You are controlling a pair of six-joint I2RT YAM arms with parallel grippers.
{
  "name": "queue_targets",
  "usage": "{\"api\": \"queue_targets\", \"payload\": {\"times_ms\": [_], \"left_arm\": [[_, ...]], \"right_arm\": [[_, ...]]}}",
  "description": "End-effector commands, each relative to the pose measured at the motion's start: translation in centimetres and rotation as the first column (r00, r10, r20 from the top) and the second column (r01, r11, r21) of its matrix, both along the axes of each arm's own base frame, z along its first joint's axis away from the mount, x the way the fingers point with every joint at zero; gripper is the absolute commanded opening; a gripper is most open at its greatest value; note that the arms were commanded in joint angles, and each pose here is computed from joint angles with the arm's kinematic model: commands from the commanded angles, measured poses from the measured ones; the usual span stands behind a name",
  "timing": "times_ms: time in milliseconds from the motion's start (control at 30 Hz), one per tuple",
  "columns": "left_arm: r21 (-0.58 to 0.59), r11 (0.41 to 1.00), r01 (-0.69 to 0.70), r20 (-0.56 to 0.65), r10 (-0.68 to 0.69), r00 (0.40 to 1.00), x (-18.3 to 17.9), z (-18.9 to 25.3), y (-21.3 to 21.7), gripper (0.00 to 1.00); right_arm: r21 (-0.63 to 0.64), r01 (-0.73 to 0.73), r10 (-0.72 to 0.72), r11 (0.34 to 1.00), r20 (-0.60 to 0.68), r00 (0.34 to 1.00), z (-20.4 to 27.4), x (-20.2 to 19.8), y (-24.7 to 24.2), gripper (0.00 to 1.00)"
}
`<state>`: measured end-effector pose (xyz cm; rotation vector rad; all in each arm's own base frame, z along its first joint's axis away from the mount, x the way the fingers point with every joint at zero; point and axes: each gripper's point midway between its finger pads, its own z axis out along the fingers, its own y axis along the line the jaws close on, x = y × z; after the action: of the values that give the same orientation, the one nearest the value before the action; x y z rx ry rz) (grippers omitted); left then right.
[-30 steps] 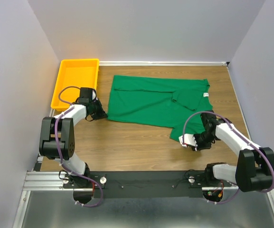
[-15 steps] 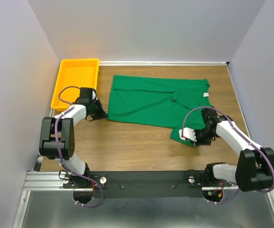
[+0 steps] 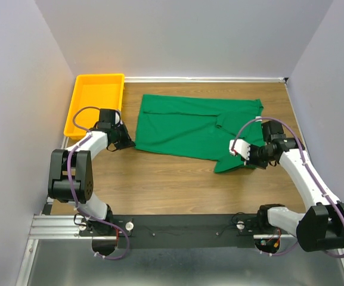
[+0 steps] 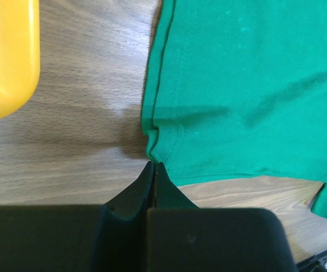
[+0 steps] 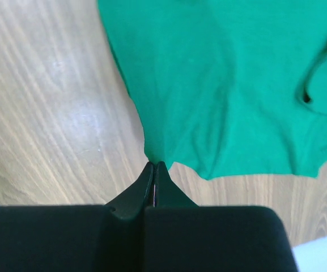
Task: Fold and stack the t-shirts
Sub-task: Fold the tshirt
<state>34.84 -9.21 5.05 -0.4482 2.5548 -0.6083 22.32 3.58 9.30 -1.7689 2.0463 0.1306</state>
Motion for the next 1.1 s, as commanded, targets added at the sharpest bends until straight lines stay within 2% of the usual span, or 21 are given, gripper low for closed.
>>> {"api": "queue_targets", "payload": {"times_ms": [0, 267, 700, 1067], "left_arm": [[-0.021, 0.999, 0.024, 0.056, -0.023, 0.998, 0.7, 2.4, -0.4, 0.0], [-0.029, 0.999, 0.015, 0.076, -0.013, 0.997, 1.0, 3.6, -0.5, 0.0], [-0.031, 0.999, -0.018, 0.102, 0.022, 0.995, 1.5, 4.9, 0.3, 0.0], [-0.089, 0.995, -0.037, 0.151, 0.051, 0.987, 3.3, 7.4, 0.0, 0.0]], "right_arm": [[0.054, 0.096, -0.101, 0.994, 0.091, 0.991, 3.0, 3.0, 0.2, 0.01], [0.102, 0.145, -0.162, 0.984, 0.183, 0.97, 6.4, 6.9, 0.1, 0.01], [0.126, 0.178, -0.205, 0.976, 0.258, 0.944, 8.7, 9.8, -0.2, 0.01], [0.166, 0.217, -0.264, 0.962, 0.349, 0.899, 11.1, 13.1, -0.5, 0.01]]}}
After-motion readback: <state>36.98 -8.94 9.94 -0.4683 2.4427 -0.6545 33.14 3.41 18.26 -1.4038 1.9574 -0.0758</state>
